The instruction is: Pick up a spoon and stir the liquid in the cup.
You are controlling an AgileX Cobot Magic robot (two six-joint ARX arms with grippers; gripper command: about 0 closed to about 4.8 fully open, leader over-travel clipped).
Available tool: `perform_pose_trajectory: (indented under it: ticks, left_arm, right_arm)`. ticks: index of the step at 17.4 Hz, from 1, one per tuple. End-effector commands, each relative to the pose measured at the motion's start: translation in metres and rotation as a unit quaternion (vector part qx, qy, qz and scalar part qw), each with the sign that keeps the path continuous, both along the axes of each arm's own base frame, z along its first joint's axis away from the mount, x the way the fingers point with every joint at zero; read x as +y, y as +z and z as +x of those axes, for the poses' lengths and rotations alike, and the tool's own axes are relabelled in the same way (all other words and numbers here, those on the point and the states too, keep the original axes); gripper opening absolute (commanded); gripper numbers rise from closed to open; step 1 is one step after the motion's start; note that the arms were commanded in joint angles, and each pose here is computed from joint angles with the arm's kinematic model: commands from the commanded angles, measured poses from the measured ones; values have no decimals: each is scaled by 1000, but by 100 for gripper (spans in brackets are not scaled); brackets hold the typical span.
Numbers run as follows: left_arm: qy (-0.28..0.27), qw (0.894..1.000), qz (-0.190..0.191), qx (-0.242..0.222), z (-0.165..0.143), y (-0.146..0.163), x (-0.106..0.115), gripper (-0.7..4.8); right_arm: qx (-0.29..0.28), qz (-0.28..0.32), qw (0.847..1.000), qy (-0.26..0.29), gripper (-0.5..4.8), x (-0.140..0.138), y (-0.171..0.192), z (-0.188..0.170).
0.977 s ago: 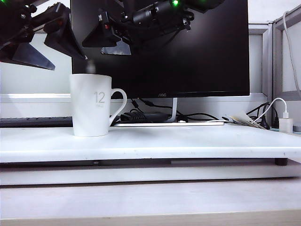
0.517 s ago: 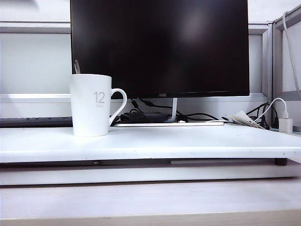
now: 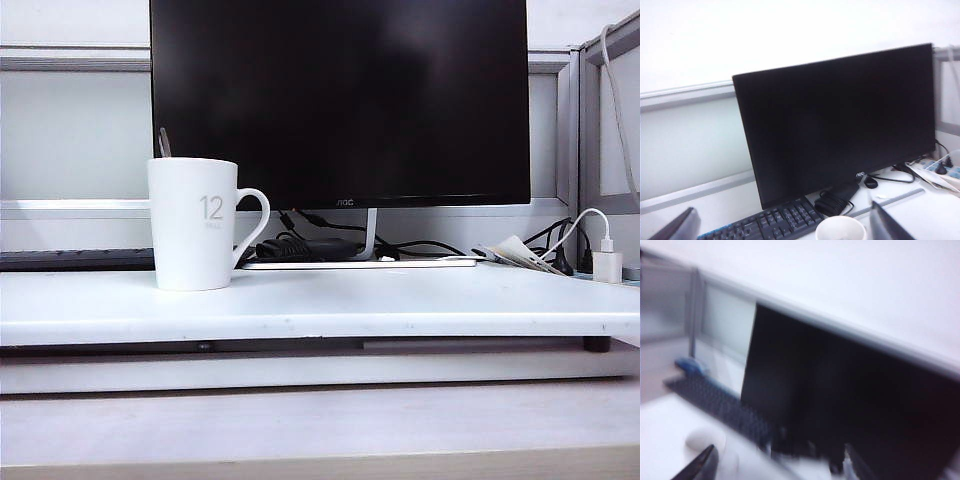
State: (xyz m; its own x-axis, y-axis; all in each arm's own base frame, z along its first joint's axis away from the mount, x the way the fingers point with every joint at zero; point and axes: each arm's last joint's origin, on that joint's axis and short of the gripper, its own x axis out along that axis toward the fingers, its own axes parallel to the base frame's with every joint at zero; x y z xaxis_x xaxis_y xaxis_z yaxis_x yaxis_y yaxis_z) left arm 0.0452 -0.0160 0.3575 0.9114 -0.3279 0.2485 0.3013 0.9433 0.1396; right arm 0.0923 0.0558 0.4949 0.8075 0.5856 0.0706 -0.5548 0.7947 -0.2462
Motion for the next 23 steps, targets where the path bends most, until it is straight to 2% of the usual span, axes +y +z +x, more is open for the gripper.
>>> perform_pose_trajectory:
  ticks: [1, 4, 7, 8, 10, 13, 17, 19, 22, 23]
  left_arm:
    - [-8, 999, -13, 38, -7, -8, 2, 479]
    - [-18, 992, -45, 114, -8, -22, 2, 479]
    - [-39, 986, -51, 154, 2, -40, -2, 479]
    - [-39, 984, -51, 164, 8, -50, -4, 479]
    - [-46, 981, -87, 168, 25, -75, -10, 479]
    - [-44, 978, -107, 175, 48, -119, -18, 479]
    - [-26, 964, -120, 234, 55, -159, -19, 479]
    - [-22, 962, -117, 245, 55, -167, -20, 479]
    - [-18, 959, -112, 261, 56, -178, -20, 479]
    - [-17, 957, -109, 268, 56, -183, -20, 428]
  right_arm:
    - [40, -13, 999, -20, 323, -26, -37, -43]
    - [72, 46, 996, -29, 324, -48, -95, -82]
    - [66, 115, 991, -37, 324, -55, -157, -92]
    - [59, 126, 990, -35, 324, -53, -175, -89]
    - [76, 116, 990, -35, 324, -33, -208, -54]
    - [60, 126, 990, -27, 323, -8, -244, -8]
    - [161, 94, 982, -41, 323, 4, -291, 13]
    - [195, 77, 977, -47, 323, 6, -307, 17]
    - [245, 89, 964, -56, 319, 6, -327, 17]
    - [256, 91, 961, -58, 283, 6, -333, 16]
